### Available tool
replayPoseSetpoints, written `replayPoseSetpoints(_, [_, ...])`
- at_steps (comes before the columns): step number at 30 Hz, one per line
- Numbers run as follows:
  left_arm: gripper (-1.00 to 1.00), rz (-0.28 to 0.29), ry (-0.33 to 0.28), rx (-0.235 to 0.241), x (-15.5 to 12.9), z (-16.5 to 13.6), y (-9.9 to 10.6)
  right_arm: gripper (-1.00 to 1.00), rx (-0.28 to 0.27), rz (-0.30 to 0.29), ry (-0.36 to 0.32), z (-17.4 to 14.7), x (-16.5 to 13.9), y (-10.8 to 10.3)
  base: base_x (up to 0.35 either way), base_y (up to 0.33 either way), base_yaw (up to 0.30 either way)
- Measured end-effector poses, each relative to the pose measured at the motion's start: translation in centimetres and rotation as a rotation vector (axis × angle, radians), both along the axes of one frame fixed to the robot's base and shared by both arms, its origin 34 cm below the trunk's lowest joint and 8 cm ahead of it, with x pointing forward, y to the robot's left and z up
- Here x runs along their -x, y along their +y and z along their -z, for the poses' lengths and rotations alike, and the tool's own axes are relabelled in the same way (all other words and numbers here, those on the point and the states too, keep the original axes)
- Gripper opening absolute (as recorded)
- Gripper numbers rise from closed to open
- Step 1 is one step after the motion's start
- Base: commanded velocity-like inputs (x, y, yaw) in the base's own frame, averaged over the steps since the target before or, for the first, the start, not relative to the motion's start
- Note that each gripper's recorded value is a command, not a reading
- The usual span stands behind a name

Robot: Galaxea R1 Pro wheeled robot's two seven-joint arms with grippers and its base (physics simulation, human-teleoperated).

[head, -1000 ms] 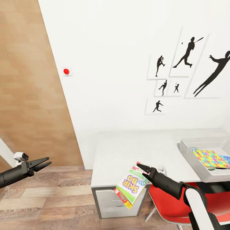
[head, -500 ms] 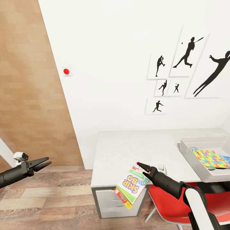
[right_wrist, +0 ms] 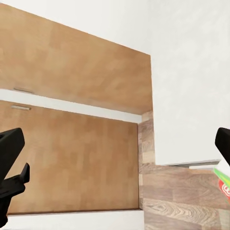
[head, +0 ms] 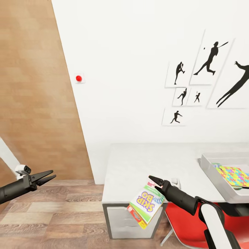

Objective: Put all the toys in the child's room - the three board games (two on the bed and one on the table), the two jigsaw puzzles on the table, and the tennis ball on the table - inside the toy box on the table in the child's room.

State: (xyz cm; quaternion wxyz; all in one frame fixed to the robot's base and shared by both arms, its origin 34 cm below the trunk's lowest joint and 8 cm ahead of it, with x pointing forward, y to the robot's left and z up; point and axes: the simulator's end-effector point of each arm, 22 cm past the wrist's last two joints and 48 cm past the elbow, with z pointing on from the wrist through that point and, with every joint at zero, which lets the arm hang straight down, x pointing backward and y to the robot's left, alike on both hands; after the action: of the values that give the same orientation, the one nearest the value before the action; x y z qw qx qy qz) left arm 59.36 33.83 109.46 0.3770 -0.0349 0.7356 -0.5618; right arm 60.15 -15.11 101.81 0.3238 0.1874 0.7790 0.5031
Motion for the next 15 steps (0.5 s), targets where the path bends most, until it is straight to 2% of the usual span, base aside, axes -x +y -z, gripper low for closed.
replayPoseSetpoints(7, [1.00,0.008,-0.004,-0.003,-0.09,0.37,-0.33,1.00,0.000,0.001,-0.010,0.09,-0.25,-0.08,0.000,0.000,0.111])
replayPoseSetpoints(15, [1.00,0.009,-0.004,-0.010,-0.21,0.87,-0.38,1.00,0.000,0.002,-0.011,0.48,-0.40,-0.11,0.000,0.000,0.017])
